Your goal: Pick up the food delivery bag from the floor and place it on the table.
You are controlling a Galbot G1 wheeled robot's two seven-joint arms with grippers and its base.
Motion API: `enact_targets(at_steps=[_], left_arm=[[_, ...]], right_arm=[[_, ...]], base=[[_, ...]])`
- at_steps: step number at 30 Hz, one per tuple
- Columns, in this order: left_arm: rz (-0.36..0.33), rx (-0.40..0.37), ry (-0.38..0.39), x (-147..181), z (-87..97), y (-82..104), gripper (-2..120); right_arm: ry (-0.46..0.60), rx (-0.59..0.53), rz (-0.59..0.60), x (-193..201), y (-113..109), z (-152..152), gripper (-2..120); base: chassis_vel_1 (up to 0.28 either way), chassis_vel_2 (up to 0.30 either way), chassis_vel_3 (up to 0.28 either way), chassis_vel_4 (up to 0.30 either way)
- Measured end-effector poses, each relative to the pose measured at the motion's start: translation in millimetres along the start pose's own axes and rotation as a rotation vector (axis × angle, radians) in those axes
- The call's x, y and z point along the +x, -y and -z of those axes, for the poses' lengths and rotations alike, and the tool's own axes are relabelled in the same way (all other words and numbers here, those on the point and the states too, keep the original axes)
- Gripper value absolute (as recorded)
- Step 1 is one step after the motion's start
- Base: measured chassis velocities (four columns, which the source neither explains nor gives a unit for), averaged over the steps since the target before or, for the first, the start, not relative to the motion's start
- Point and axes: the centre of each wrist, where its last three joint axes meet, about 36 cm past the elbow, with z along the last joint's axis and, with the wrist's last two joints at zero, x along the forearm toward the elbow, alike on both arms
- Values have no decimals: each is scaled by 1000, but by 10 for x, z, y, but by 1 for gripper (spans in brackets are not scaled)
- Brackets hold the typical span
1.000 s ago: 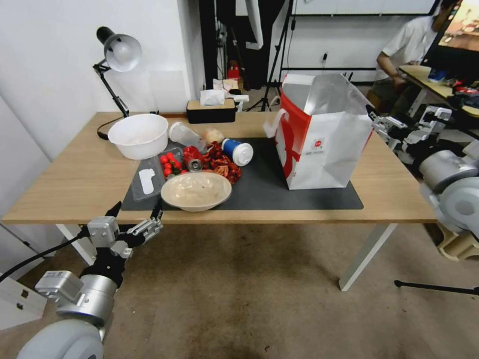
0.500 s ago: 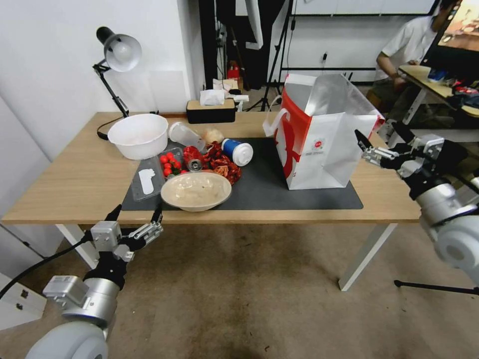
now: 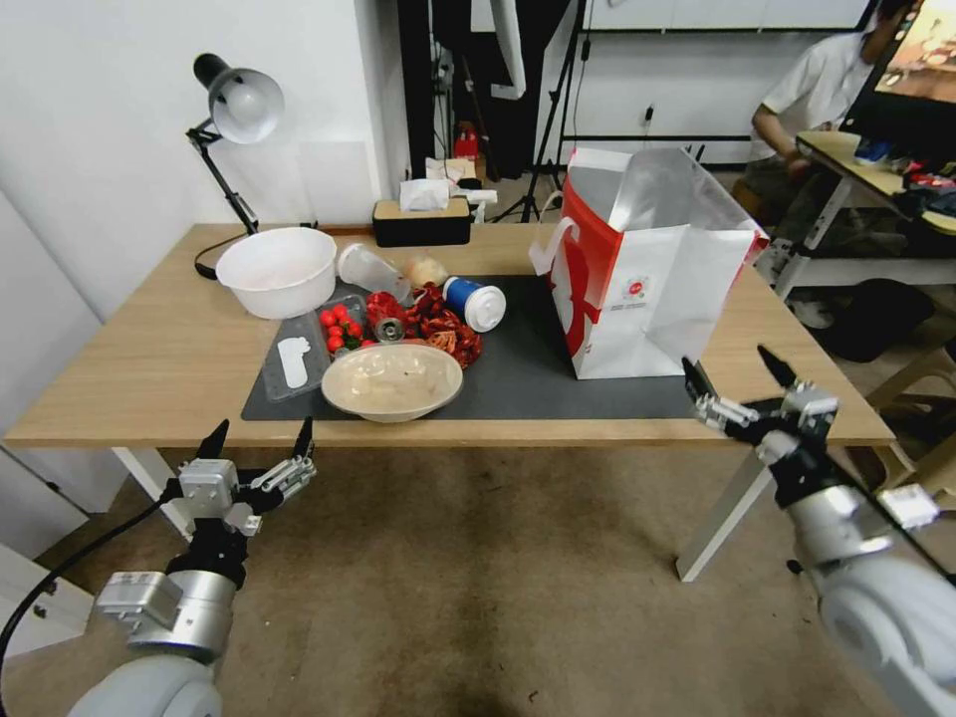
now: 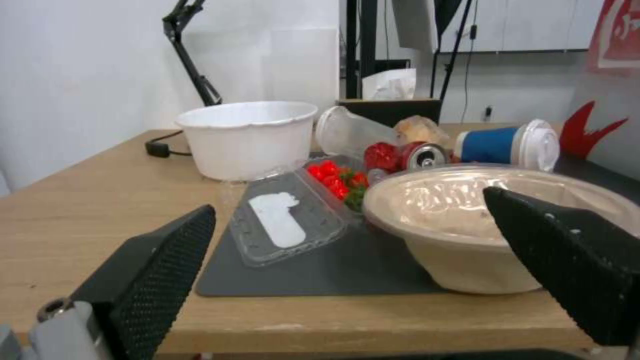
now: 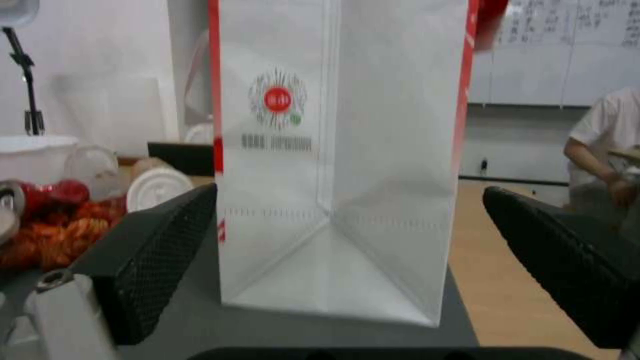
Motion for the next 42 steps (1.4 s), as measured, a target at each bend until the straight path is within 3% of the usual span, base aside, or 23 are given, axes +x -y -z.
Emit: enact_targets(at_steps=[17, 27, 42], left_arm=[[25, -66, -20, 26, -300, 41, 100], [64, -91, -22, 54, -430, 11, 100], [62, -90, -26, 58, -438, 18, 100]], right_arm=[[-81, -38, -24, 526, -275, -461, 100], [-90, -52, -24, 537, -321, -529, 100], [-90, -57, -25, 529, -320, -533, 100]], base=[[0, 0, 0, 0], [0, 0, 0, 0], [0, 0, 0, 0]])
